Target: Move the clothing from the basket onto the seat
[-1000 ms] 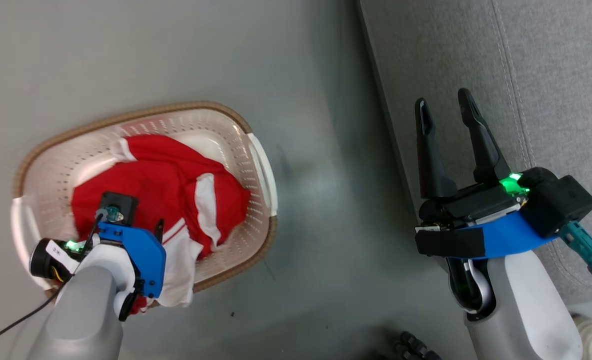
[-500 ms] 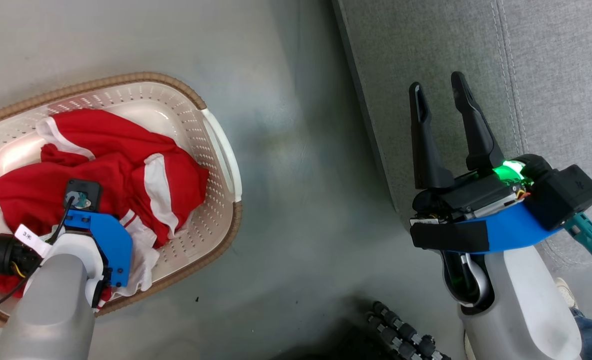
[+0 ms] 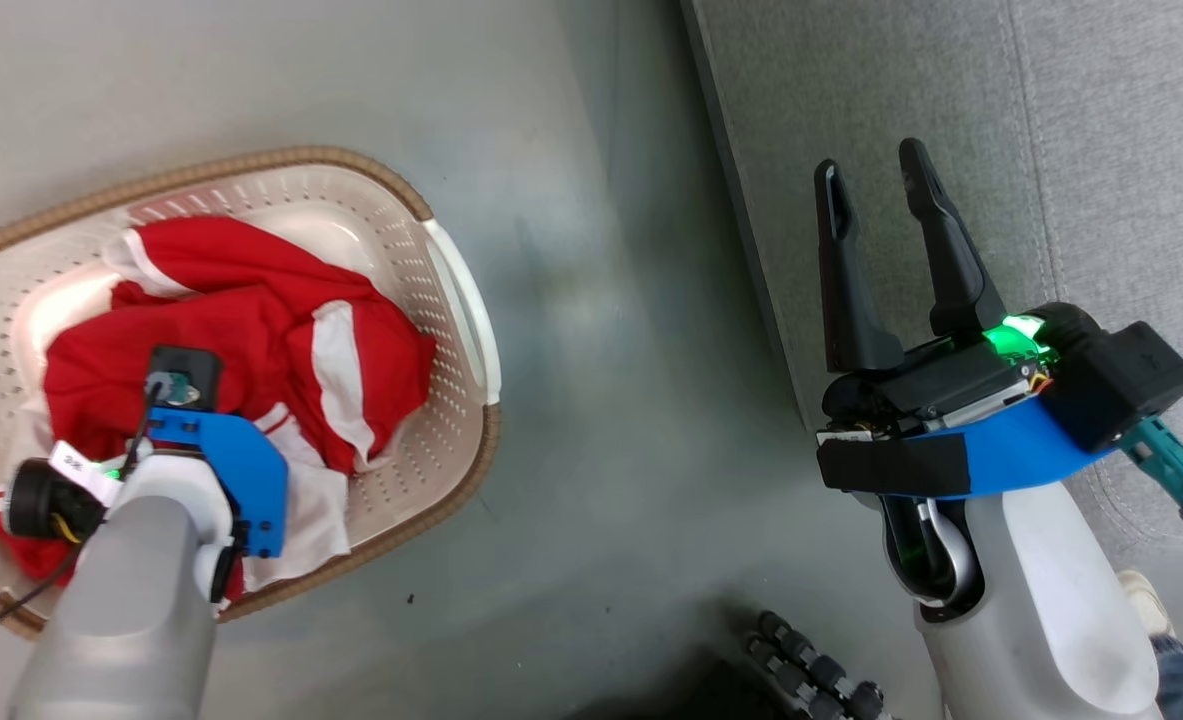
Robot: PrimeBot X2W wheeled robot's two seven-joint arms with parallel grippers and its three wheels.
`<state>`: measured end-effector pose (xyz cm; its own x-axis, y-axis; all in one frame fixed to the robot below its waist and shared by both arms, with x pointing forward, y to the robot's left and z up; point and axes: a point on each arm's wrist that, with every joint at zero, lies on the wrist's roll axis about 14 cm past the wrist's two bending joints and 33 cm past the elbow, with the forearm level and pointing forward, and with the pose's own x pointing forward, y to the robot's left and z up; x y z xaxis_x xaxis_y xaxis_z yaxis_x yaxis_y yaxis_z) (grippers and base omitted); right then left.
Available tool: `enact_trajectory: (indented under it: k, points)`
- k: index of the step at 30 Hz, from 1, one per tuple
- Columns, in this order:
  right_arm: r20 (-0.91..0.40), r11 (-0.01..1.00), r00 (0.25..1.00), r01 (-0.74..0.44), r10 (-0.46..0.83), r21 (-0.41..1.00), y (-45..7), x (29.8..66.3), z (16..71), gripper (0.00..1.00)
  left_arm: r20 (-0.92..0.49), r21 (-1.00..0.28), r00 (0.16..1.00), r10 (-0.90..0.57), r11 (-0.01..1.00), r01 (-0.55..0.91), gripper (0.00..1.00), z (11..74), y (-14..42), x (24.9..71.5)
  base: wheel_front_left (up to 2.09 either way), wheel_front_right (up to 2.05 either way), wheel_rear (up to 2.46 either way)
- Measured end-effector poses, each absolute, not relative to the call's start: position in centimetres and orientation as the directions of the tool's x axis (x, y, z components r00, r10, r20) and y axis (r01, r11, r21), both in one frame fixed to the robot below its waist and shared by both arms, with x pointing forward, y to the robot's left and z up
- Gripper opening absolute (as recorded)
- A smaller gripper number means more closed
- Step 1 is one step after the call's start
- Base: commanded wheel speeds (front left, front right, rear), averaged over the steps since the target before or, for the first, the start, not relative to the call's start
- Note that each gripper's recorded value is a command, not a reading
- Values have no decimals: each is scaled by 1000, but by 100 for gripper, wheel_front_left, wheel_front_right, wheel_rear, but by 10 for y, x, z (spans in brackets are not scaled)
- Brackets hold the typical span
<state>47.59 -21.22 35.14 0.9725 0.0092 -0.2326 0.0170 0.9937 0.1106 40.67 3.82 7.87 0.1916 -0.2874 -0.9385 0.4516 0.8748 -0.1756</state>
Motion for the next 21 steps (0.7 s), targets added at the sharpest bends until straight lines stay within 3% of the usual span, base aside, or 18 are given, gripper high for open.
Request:
enact_trajectory:
  k: [9, 21]
  points:
    - [-186, 997, 982, -6, 20, 74, -208, 469, 381, 100, -892, -213, 273, -361, 866, 452, 0, 136, 18, 410, 0, 0, 0]
    - [-95, 995, 993, -69, 75, 71, -180, 423, 442, 100, -732, -162, 516, -445, 849, 503, 0, 272, 19, 423, 0, 0, 0]
